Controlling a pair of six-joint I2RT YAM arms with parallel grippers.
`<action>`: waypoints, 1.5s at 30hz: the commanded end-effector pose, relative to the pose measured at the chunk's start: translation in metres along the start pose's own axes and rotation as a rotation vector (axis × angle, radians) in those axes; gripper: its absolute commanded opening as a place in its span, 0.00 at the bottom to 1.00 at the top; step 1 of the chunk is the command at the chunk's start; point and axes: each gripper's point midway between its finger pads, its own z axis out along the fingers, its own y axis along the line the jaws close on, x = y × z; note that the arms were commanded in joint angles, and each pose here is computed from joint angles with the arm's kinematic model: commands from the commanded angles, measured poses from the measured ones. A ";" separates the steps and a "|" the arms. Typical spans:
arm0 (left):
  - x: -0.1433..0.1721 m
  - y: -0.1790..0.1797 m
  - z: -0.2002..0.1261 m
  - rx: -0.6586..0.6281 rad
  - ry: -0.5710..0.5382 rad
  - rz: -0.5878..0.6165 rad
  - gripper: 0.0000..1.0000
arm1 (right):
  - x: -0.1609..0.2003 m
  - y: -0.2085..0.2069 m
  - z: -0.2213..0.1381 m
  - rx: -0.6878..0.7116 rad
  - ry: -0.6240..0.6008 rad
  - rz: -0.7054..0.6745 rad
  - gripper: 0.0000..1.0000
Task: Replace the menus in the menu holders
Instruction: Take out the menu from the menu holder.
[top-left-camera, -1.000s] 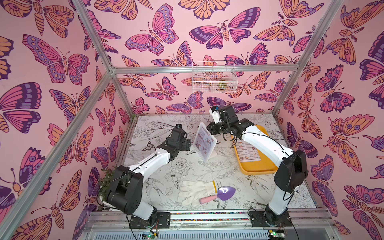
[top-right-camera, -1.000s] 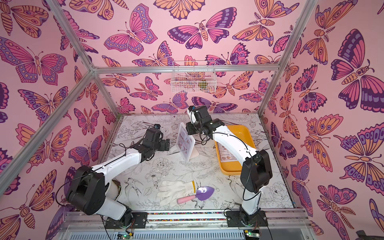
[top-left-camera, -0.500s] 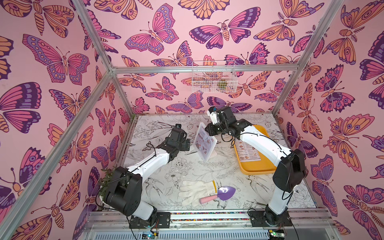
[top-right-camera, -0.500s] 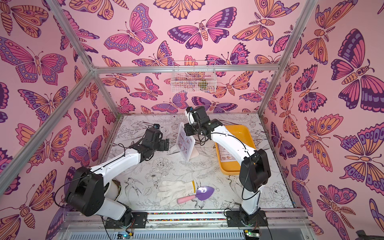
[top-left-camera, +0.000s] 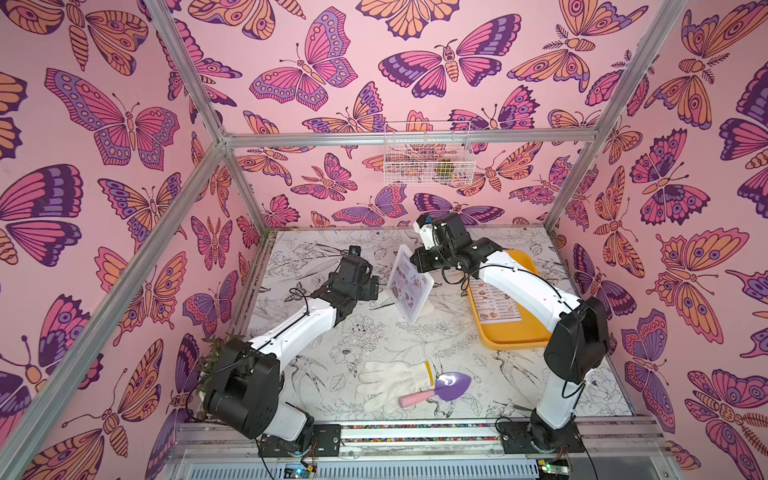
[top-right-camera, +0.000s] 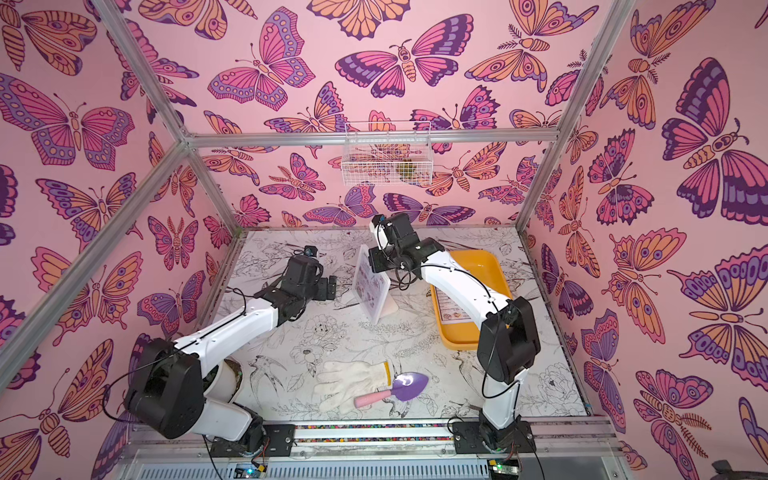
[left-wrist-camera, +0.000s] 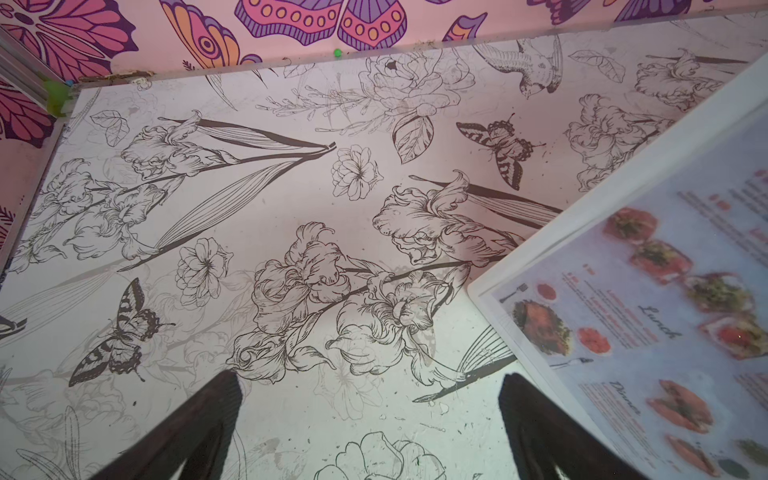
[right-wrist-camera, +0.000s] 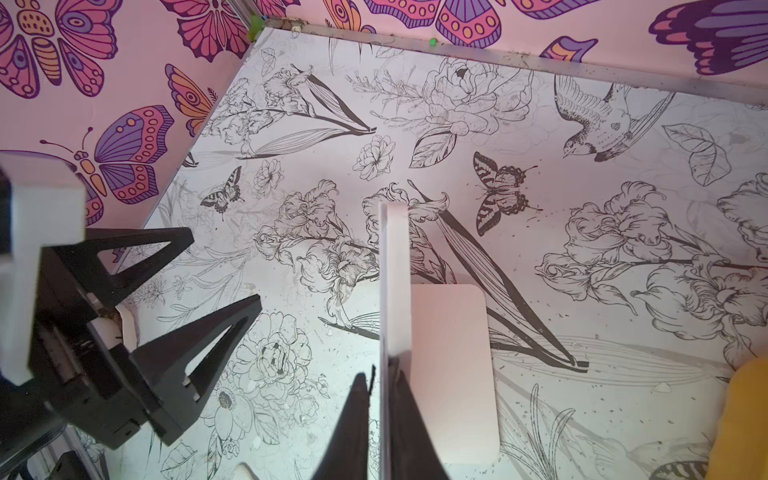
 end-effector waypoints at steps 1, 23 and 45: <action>0.002 0.004 -0.004 -0.021 0.003 0.018 0.99 | 0.005 0.006 -0.002 -0.016 0.019 0.014 0.07; 0.000 0.005 -0.005 -0.028 0.000 0.018 0.99 | -0.010 0.018 -0.027 -0.134 -0.020 0.079 0.04; -0.003 0.006 -0.004 -0.037 -0.003 0.027 0.99 | -0.015 0.022 -0.034 -0.171 -0.029 0.080 0.06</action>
